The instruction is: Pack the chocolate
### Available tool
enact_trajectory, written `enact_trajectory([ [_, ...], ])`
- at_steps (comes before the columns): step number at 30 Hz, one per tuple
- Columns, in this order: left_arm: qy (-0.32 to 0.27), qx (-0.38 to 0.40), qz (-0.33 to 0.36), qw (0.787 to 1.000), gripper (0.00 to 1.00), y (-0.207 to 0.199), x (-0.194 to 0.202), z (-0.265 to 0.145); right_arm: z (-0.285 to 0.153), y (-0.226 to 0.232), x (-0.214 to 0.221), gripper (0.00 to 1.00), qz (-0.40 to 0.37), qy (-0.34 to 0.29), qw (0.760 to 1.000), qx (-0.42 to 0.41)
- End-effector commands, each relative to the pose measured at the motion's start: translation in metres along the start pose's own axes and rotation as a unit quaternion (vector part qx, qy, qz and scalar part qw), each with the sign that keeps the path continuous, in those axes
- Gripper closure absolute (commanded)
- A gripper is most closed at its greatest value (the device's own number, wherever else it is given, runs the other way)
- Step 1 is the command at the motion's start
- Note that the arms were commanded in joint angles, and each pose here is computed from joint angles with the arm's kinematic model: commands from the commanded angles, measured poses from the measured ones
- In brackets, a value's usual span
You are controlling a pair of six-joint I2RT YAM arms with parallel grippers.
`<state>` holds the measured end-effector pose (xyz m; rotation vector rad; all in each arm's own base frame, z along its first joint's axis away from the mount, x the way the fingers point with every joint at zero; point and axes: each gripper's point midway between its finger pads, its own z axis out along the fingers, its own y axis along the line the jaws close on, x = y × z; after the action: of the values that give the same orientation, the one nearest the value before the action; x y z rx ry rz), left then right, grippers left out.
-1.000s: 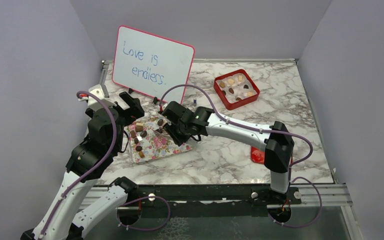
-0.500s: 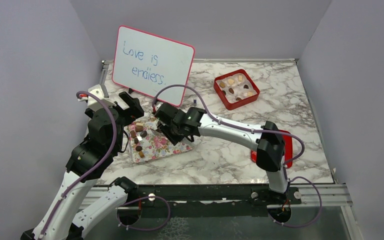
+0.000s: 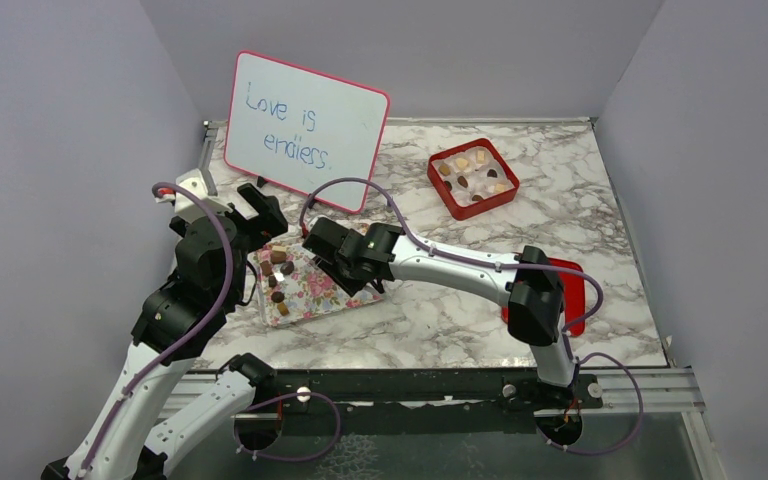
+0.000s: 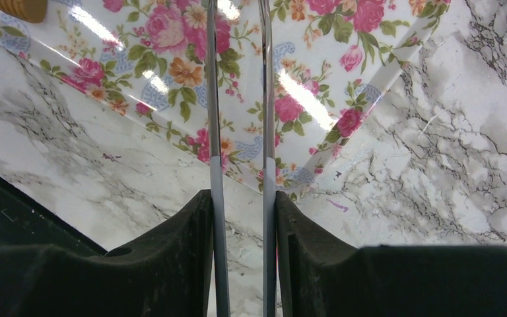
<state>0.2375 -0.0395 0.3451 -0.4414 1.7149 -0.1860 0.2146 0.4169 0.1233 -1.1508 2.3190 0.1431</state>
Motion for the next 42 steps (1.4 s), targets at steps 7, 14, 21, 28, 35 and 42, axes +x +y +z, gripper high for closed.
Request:
enact_trajectory([
  [7,-0.013,0.0,-0.013,1.0,0.01,0.002,-0.007,-0.003,-0.001,-0.004,-0.008,0.67,-0.003,-0.016,1.0,0.021],
  [14,-0.01,-0.002,-0.012,1.0,0.02,0.002,-0.005,-0.002,-0.009,-0.002,-0.014,0.68,0.0,-0.032,0.999,0.01],
  [21,-0.005,-0.001,-0.018,1.0,0.02,0.001,0.0,-0.001,-0.019,-0.005,-0.012,0.69,0.008,-0.039,0.999,0.01],
  [28,-0.004,0.0,-0.021,1.0,0.02,0.001,0.0,-0.001,-0.035,-0.009,-0.015,0.69,0.016,-0.058,0.998,0.007],
  [35,-0.001,0.002,-0.021,1.0,0.02,0.0,0.002,-0.001,-0.049,-0.012,-0.018,0.69,0.024,-0.079,0.997,0.002],
  [42,0.002,0.002,-0.019,1.0,0.02,0.0,0.004,0.0,-0.057,-0.018,-0.019,0.69,0.042,-0.082,0.996,0.013],
])
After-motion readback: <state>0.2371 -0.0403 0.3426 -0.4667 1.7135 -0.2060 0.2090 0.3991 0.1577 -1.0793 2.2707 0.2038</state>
